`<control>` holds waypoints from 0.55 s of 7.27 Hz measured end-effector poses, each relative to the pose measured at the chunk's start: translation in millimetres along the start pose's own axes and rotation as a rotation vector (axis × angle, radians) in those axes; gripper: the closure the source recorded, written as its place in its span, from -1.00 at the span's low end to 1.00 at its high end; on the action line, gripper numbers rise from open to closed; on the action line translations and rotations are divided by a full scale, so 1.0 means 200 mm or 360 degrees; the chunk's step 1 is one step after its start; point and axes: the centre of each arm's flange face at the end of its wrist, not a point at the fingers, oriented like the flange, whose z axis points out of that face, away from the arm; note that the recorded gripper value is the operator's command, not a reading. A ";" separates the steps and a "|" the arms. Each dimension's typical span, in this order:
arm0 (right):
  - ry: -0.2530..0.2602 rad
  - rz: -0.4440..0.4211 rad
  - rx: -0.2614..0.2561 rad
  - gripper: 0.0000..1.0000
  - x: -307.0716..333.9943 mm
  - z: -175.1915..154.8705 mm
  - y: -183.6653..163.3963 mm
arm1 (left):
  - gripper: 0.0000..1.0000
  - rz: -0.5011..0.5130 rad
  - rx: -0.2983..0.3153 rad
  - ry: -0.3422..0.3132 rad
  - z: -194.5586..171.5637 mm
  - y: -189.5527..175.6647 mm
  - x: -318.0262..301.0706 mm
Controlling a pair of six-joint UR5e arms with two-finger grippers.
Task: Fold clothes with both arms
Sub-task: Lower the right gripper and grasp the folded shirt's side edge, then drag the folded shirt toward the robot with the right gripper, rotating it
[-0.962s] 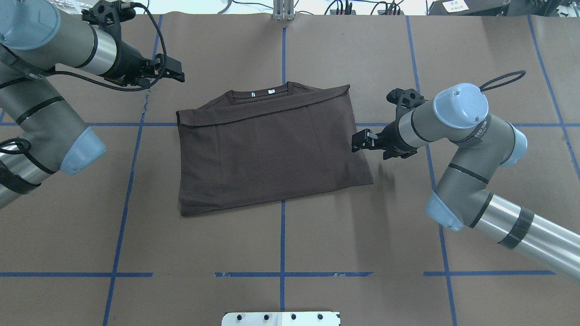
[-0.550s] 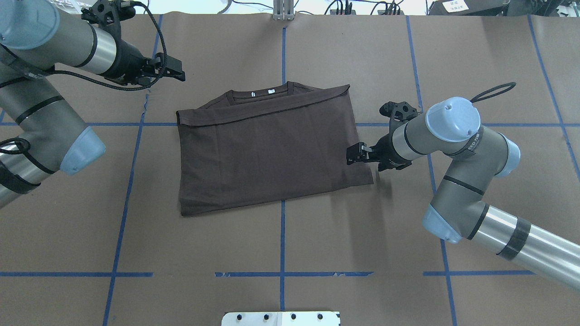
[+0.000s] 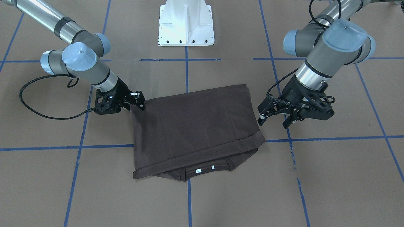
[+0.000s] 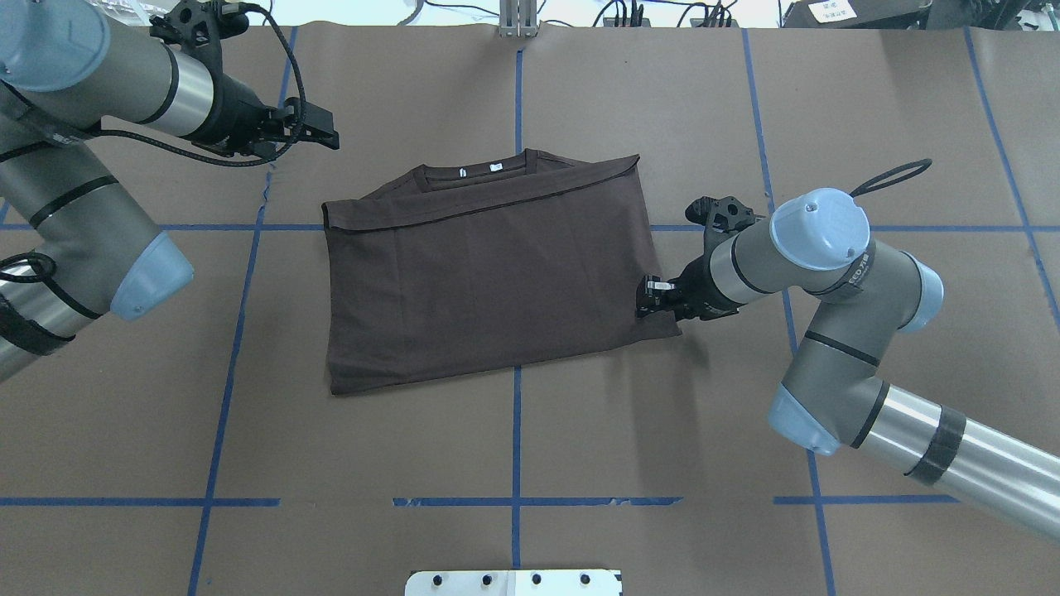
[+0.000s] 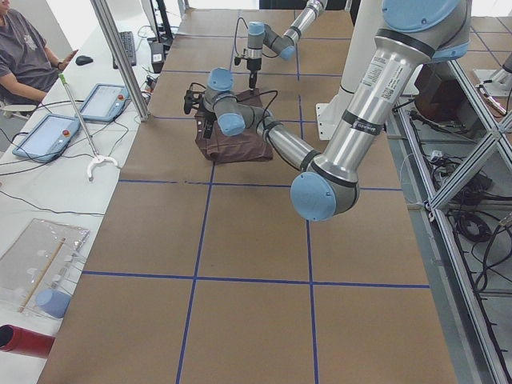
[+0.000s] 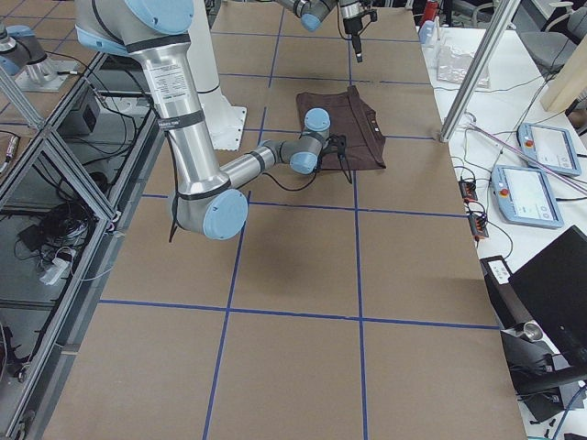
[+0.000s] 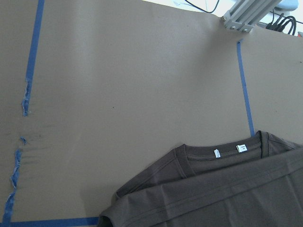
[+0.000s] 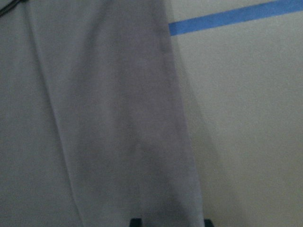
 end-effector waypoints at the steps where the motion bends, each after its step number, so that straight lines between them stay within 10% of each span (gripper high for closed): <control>1: -0.0001 -0.0002 -0.0005 1.00 0.00 0.00 0.01 | -1.00 0.0005 -0.0001 0.0001 0.00 0.00 0.00; 4: -0.0010 -0.0035 -0.0051 1.00 0.10 -0.07 0.19 | -1.00 0.0018 -0.0001 0.0007 0.00 0.00 0.01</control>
